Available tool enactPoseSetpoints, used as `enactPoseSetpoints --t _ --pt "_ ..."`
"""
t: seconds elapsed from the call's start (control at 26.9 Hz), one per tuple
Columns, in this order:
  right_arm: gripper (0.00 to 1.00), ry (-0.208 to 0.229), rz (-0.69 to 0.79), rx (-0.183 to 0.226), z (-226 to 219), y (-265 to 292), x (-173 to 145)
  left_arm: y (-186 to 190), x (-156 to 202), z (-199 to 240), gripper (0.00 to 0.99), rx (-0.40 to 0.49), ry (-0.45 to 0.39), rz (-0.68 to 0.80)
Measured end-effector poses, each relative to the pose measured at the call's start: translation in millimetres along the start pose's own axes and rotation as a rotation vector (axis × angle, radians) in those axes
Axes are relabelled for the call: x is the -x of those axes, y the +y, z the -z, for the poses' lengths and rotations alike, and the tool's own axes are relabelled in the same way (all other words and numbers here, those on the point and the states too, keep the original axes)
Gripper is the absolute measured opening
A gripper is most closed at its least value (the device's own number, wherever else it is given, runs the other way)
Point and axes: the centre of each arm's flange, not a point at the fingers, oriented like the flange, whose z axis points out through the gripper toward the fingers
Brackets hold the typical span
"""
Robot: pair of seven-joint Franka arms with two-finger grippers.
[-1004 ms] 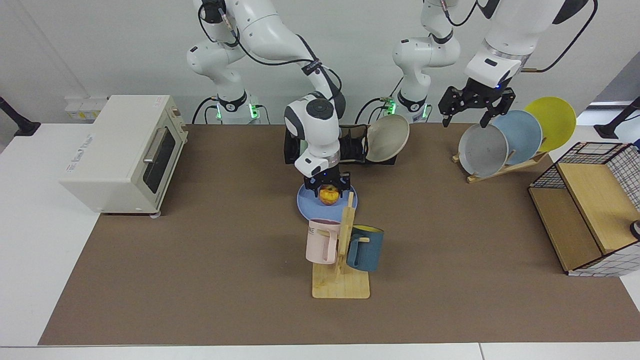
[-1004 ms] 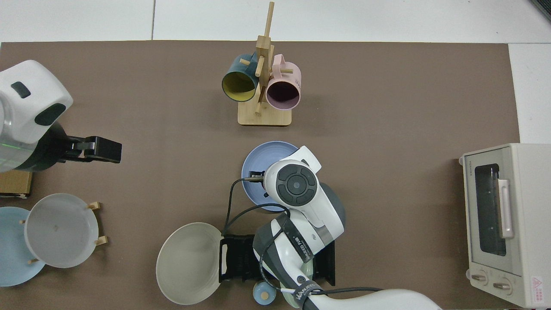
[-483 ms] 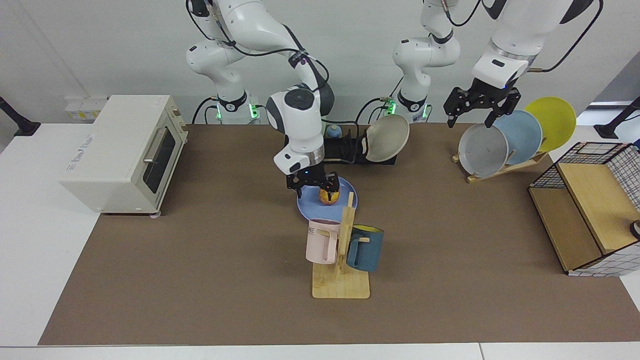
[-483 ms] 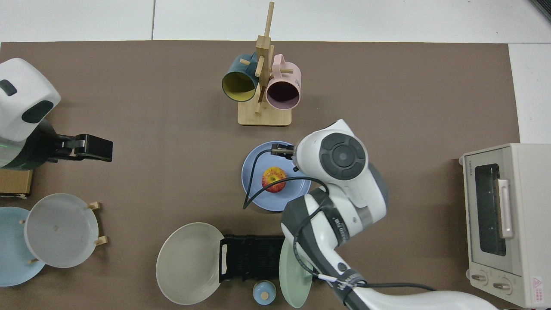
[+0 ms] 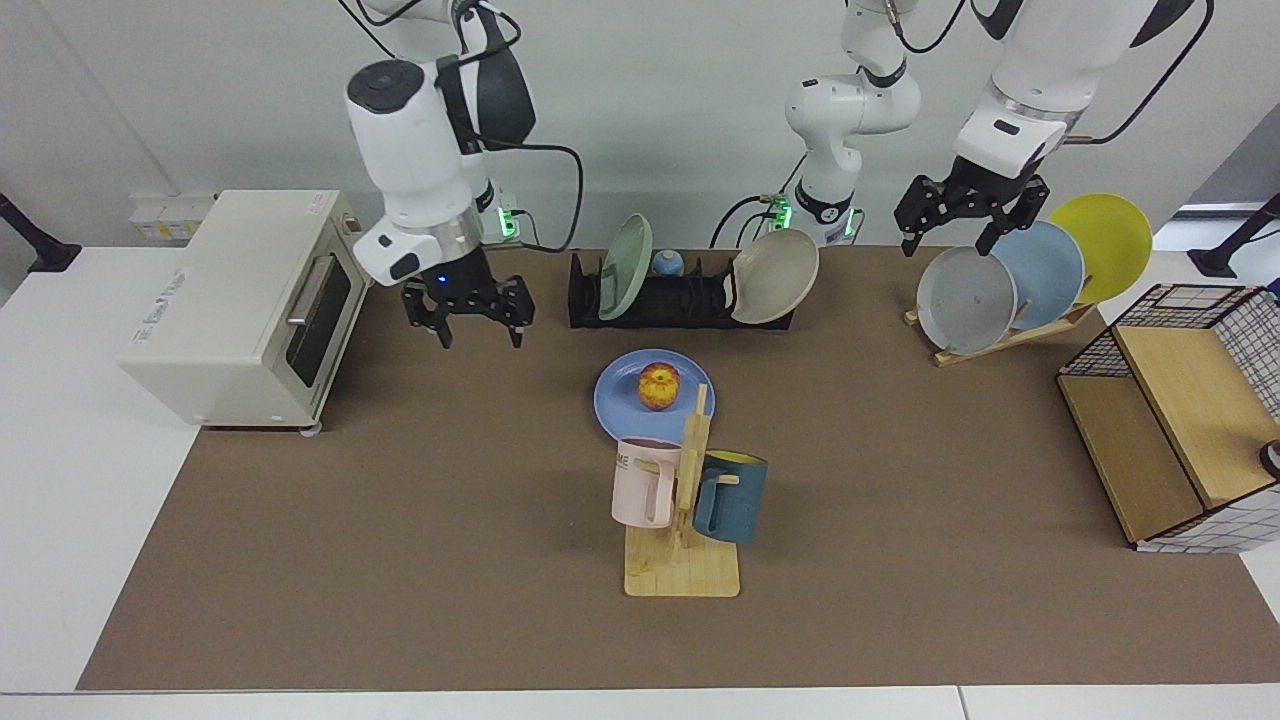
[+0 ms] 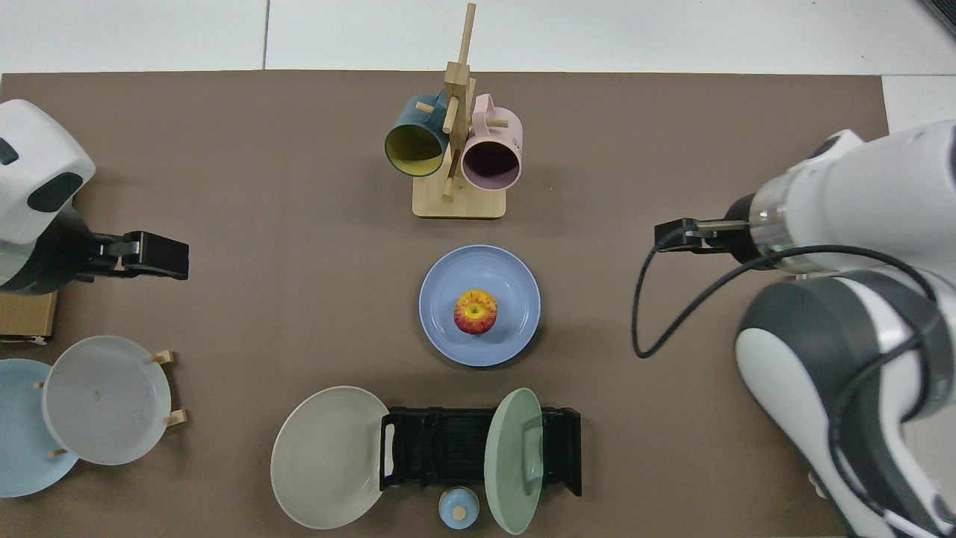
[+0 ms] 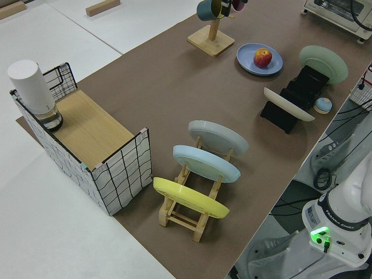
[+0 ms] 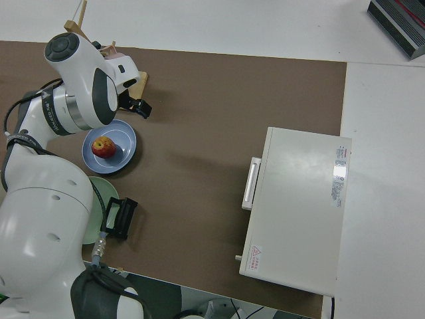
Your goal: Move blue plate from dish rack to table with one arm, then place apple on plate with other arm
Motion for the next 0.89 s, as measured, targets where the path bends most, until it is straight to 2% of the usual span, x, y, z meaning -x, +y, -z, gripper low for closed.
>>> enactPoseSetpoints --t 0.22,0.45,0.52,0.67,0.89 --pt "1.0 -0.049 0.056 -0.002 44 70 20 0 0 0 0.991 0.0 0.0 0.0" --pt "1.0 -0.047 0.093 -0.005 66 121 31 0 0 0 0.991 0.0 0.0 0.0" --pt "1.0 -0.047 0.103 0.007 67 131 31 0 0 0 0.991 0.0 0.0 0.0" --pt "1.0 -0.053 0.119 0.06 65 137 30 0 0 0 0.991 0.0 0.0 0.0" --pt "1.0 -0.056 0.131 0.071 65 130 30 0 0 0 0.991 0.0 -0.001 0.0"
